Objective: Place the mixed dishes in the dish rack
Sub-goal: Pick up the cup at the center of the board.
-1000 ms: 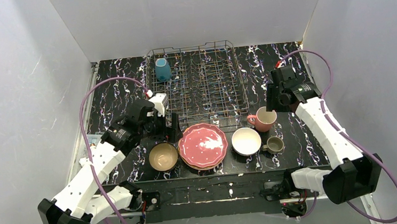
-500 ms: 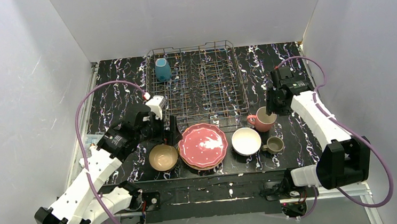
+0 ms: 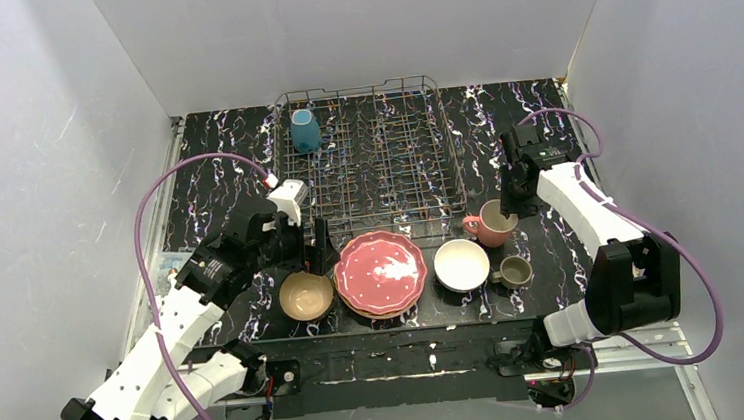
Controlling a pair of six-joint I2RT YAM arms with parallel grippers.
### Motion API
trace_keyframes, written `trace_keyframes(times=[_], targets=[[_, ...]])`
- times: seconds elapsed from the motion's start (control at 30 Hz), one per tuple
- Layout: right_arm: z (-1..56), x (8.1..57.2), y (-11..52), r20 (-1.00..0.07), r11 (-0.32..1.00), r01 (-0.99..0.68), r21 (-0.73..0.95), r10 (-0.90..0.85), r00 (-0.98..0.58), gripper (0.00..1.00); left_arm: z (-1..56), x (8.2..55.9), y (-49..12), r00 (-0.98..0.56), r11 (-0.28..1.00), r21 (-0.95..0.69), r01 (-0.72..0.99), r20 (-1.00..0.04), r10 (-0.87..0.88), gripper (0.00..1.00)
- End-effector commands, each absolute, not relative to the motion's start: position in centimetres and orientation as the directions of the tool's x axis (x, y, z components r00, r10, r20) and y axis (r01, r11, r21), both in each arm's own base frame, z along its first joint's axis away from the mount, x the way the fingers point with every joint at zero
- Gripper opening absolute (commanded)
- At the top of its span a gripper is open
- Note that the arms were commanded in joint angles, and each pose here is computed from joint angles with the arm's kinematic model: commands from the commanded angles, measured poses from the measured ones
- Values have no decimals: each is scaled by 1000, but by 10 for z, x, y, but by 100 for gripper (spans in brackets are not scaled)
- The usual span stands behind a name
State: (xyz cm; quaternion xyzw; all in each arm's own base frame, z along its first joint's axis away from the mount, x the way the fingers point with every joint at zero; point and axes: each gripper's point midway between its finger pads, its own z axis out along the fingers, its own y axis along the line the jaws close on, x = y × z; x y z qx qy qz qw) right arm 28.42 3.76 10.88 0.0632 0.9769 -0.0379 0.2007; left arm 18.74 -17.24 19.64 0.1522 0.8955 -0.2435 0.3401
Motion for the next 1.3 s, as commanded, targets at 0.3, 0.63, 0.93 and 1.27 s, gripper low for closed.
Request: trace_keyframes(times=[0.3,0.63,0.93,1.27], targets=[[115,300,36,-442,984,176,-42,140,-886,25,194,180,-168,-713,831,-321,454,-690,123,96],[121,294,34,-452,982,182,-42,143,-880,1,193,180,-166,-710,836,-315,450,-693,121,96],[163,292,25,-538,976,211,-48,153,-829,1,195,180,-166,-708,836,-317,448,-696,115,96],[208,287,28,-616,980,199,9,162,-771,1,195,180,-169,-709,830,-328,450,-696,109,96]])
